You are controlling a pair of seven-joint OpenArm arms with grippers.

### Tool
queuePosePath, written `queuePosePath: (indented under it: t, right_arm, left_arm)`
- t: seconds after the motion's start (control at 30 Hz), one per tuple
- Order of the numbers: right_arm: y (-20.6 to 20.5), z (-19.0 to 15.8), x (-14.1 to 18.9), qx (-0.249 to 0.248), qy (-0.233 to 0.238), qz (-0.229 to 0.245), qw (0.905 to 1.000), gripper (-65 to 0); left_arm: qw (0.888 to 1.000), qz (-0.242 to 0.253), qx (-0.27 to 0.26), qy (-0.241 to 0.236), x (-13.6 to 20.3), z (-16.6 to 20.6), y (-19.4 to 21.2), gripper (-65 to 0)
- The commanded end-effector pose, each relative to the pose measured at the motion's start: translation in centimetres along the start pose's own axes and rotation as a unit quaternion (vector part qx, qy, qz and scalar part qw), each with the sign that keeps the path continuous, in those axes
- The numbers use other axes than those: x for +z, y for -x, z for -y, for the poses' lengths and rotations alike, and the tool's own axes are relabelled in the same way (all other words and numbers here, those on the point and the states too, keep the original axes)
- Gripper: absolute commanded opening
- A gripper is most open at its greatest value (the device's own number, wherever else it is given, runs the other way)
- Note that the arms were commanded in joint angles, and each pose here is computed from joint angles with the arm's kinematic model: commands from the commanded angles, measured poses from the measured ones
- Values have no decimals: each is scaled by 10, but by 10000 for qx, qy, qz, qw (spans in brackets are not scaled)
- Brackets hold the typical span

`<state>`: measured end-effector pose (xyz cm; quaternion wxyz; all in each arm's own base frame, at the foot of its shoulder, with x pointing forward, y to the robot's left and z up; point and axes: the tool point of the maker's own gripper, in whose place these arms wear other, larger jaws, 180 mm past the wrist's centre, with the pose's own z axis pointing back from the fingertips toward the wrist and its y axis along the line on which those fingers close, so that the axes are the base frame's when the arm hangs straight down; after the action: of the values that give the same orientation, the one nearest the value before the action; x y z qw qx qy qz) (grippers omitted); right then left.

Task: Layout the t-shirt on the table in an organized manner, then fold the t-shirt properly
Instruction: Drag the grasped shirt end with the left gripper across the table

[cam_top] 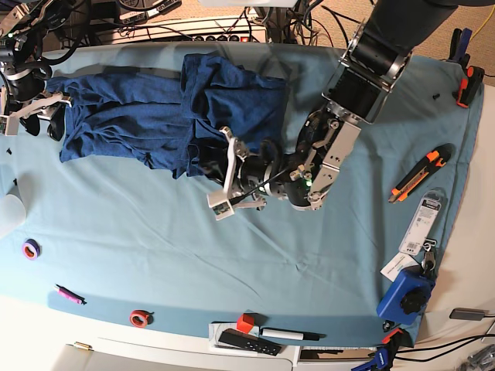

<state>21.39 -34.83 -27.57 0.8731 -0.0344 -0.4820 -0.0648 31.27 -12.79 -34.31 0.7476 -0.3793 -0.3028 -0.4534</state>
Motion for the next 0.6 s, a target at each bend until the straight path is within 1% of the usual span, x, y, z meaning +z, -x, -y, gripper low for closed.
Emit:
queuePosePath:
  t: [0.0, 0.03, 0.13, 0.23, 0.3, 0.33, 0.4, 0.43, 0.47, 0.57]
  right_arm:
    - [-15, 1, 3, 108, -1, 255, 9996, -301]
    - [-15, 1, 3, 108, -1, 255, 9996, -301]
    - [-16, 1, 3, 107, -2, 256, 9996, -301]
    - [-15, 1, 3, 108, -1, 251, 9996, -301]
    - [-15, 1, 3, 109, -2, 251, 9996, -301]
    - [-15, 1, 3, 109, -3, 252, 9996, -301]
    - [-15, 1, 3, 109, -3, 254, 9996, -301]
    - [-15, 1, 3, 109, -3, 254, 9996, -301]
    - [-15, 1, 3, 109, -3, 254, 9996, -301]
    - [-15, 1, 3, 109, -3, 254, 9996, -301]
  left_arm:
    - [9994, 299, -178, -9, 2, 0, -24, -640]
    - [9993, 286, -239, -61, 1, -1, -25, -650]
    - [9986, 263, -416, -213, -2, -4, -28, -650]
    - [9984, 231, -454, -230, -4, -3, -28, -650]
    - [9985, 94, -503, -193, -4, -2, -23, -650]
    - [9983, -33, -553, -154, -4, -1, -18, -586]
    - [9981, -254, -544, -163, -4, -2, -10, -397]
    - [9978, -345, -542, -169, -3, -2, -7, -340]
    - [9976, -398, -543, -176, -3, -3, -5, -326]
    - [9974, -421, -534, -217, 0, -6, -2, -326]
